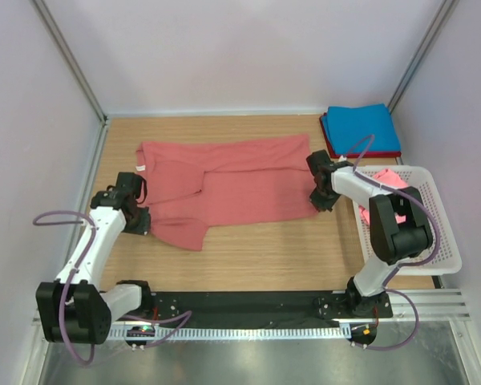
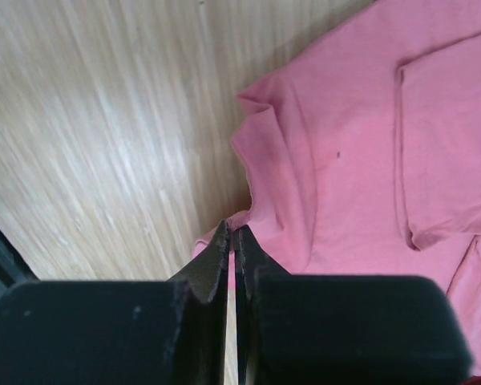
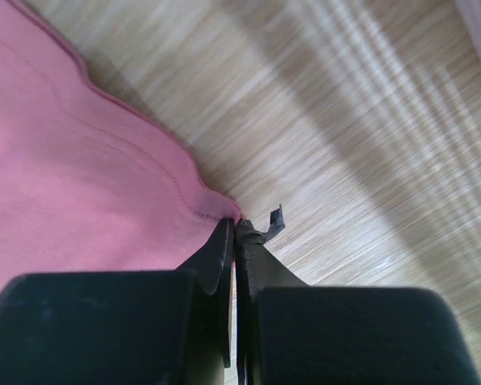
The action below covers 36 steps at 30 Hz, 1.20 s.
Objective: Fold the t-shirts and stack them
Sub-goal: Fold the tshirt
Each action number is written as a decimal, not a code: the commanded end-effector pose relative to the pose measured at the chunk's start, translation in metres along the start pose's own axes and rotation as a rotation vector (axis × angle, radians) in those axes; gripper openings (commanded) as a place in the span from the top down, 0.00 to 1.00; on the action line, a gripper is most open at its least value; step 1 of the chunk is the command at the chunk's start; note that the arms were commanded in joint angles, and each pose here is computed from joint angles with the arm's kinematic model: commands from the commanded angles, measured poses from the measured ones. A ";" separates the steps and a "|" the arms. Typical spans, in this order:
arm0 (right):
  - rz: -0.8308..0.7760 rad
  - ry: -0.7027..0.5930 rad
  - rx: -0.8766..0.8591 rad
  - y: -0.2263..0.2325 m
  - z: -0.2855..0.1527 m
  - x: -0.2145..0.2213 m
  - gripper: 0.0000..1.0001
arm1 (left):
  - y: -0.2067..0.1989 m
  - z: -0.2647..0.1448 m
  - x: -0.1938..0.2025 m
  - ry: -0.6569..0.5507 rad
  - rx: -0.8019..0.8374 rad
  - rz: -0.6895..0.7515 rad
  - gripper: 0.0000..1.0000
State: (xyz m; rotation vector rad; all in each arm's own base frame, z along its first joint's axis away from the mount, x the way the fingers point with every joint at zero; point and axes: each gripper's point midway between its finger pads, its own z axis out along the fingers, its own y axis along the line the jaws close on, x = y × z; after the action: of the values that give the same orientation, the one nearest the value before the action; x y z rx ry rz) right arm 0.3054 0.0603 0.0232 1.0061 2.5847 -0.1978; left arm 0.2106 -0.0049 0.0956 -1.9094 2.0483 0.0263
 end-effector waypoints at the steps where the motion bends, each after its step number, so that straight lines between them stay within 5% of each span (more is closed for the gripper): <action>1: -0.028 -0.091 -0.017 0.017 -0.015 -0.033 0.99 | -0.022 -0.003 -0.016 -0.074 0.028 0.022 1.00; 13: -0.102 -0.119 -0.030 0.056 -0.017 -0.086 0.99 | -0.107 -0.014 -0.043 -0.150 0.072 0.089 1.00; 27: -0.115 -0.049 -0.031 0.084 0.006 -0.105 0.99 | -0.193 0.027 -0.061 -0.146 0.035 0.180 1.00; 36: -0.083 -0.068 -0.021 0.091 0.009 -0.123 0.99 | -0.212 0.050 -0.069 -0.119 -0.014 0.213 1.00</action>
State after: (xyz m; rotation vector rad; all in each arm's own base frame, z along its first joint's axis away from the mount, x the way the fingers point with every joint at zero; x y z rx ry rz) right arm 0.4419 0.0580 0.0476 0.8545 2.6051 -0.2031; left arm 0.4298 0.0398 0.1067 -1.6606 2.1633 0.1619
